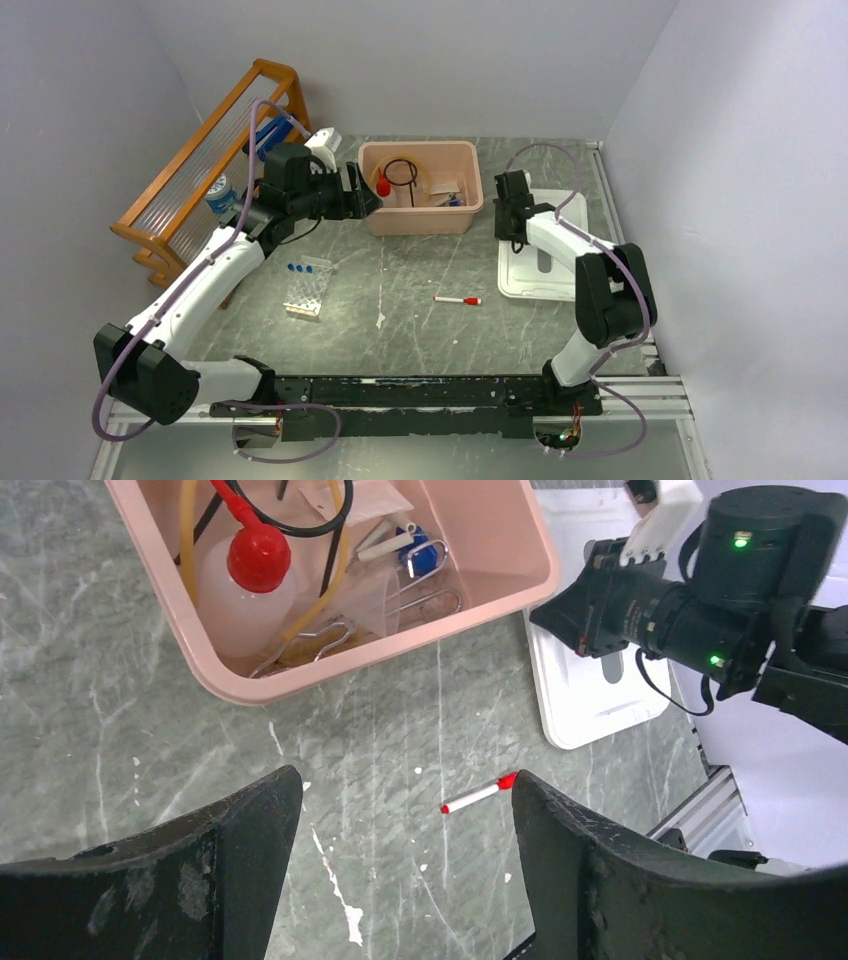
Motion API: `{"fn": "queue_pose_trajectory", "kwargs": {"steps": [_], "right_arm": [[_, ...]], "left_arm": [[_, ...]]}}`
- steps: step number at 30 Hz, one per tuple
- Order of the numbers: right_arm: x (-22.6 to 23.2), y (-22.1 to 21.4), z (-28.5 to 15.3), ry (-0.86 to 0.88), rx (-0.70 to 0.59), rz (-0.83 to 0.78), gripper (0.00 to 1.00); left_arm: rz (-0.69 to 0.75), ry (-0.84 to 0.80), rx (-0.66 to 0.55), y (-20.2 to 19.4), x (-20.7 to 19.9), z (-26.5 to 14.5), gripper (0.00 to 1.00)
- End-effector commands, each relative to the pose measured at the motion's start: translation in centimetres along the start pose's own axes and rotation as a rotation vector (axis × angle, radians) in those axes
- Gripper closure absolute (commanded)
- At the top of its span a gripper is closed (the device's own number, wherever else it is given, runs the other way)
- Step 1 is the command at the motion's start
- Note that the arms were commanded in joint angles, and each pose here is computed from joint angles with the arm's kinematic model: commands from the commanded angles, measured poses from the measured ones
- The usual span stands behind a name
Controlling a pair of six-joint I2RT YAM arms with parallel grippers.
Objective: Organize the chemistry lab equipment
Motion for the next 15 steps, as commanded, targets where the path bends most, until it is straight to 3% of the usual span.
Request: {"fn": "queue_pose_trajectory", "kwargs": {"steps": [1, 7, 15], "right_arm": [[0.5, 5.3, -4.3, 0.030, -0.185, 0.039, 1.00], [2.8, 10.0, -10.2, 0.216, -0.336, 0.007, 1.00], [11.0, 12.4, -16.9, 0.571, -0.434, -0.216, 1.00]], "left_arm": [[-0.012, -0.068, -0.032, 1.9, -1.6, -0.7, 0.20], [-0.079, -0.168, 0.014, 4.1, -3.6, -0.4, 0.18], [-0.206, -0.270, -0.005, 7.8, -3.3, 2.4, 0.19]]}}
Point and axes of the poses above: each gripper's point midway between its finger pads, its own z axis out along the fingers, its own x axis along the line the jaws close on, y = z × x, the point moved 2 cm from there along -z, back along the fingers, and after that the axes turned 9 degrees about z, right-handed, at the moved point
